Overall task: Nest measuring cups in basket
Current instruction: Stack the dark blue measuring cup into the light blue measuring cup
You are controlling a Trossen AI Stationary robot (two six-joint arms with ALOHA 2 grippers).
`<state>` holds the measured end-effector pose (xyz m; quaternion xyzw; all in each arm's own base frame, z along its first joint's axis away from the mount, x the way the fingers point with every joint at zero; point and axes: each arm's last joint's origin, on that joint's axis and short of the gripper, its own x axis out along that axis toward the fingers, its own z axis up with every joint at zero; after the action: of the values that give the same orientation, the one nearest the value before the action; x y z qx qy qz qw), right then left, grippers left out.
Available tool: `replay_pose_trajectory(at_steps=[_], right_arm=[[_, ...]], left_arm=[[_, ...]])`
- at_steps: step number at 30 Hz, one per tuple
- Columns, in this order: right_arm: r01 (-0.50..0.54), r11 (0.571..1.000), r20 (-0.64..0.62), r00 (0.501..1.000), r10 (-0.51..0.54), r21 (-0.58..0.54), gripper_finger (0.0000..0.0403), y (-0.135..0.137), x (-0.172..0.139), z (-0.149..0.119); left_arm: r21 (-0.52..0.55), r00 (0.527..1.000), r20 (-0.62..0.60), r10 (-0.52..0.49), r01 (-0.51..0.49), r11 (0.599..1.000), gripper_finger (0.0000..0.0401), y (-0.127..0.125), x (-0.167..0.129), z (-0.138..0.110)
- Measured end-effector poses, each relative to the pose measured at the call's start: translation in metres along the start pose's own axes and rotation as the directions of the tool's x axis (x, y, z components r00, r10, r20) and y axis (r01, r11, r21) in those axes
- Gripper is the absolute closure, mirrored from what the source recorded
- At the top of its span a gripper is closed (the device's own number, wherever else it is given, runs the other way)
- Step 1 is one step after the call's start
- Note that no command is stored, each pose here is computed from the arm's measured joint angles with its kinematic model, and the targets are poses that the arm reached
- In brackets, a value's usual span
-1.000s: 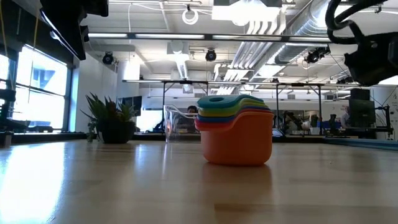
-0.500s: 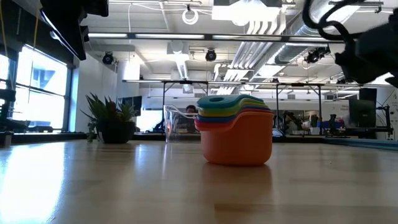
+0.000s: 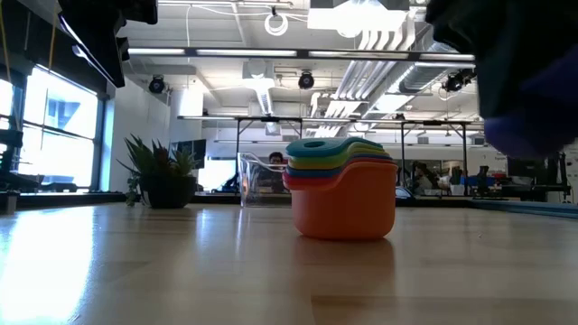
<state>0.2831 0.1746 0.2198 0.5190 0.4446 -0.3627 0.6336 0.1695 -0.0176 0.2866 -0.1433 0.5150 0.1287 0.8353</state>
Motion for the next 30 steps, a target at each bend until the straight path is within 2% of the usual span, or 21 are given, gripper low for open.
replay_pose_trajectory(at_steps=[8,13,19,22,26,30], right_arm=[[-0.117,0.990,0.106,0.988,0.109,0.075,0.0401,0.032,-0.027,0.025],[-0.142,0.987,0.134,0.982,0.132,0.073,0.0402,0.048,-0.034,0.041],[-0.117,0.993,0.136,0.984,0.112,0.024,0.0402,0.080,-0.032,0.058],[-0.063,0.998,0.132,0.989,0.060,0.017,0.0402,0.093,-0.029,0.064],[0.015,1.000,0.094,0.995,-0.017,0.025,0.0402,0.107,-0.017,0.063],[0.028,0.999,0.061,0.998,-0.029,0.025,0.0402,0.120,-0.004,0.059]], left_arm=[[0.029,1.000,0.000,-0.001,0.001,1.000,0.0316,0.000,0.000,0.000],[0.051,1.000,-0.001,-0.001,0.001,0.999,0.0316,0.000,0.000,0.000],[0.053,1.000,-0.001,-0.001,0.001,0.999,0.0316,0.000,0.000,0.000],[0.067,1.000,-0.001,-0.001,0.001,0.998,0.0316,0.000,0.000,0.000],[0.102,1.000,-0.003,-0.003,0.003,0.995,0.0316,0.000,0.000,0.000],[0.105,1.000,-0.003,-0.002,0.003,0.994,0.0316,0.000,0.000,0.000]])
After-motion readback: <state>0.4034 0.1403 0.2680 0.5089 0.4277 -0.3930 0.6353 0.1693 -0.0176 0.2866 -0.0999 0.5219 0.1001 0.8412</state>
